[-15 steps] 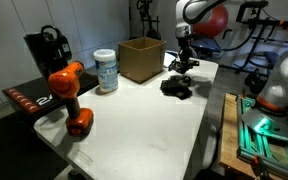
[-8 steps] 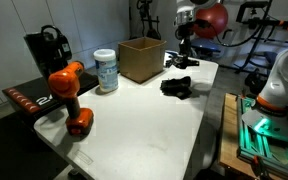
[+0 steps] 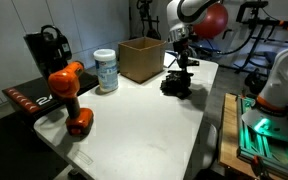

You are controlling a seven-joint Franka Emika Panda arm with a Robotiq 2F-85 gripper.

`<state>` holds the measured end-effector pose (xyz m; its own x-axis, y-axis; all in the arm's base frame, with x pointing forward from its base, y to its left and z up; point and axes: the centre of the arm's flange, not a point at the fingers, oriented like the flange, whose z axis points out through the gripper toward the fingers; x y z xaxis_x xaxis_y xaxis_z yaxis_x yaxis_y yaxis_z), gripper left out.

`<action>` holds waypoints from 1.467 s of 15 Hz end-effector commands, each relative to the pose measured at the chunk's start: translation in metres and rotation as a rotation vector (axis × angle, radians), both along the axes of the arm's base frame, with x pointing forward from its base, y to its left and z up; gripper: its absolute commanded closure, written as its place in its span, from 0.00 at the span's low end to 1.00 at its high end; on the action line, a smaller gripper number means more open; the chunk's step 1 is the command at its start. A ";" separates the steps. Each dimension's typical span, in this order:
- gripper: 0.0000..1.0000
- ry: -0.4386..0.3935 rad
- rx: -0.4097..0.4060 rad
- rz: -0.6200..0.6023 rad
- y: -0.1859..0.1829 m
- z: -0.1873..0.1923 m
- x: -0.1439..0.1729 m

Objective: Pick up the second glove from the right and put it on the leftmost glove, pick up the glove to the right of the stacked glove and put it on the stack of gloves, pick up the rightmost glove and put it on the stack of gloves, pick up all the gloves and put them in the cardboard box

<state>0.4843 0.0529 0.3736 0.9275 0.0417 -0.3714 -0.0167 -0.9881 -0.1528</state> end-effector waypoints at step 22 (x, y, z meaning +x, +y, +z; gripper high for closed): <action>0.00 -0.310 -0.130 -0.377 -0.225 0.075 0.000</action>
<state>0.4814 -0.1105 0.4627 0.9668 -0.2330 -0.1051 -0.2419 -0.9669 -0.0813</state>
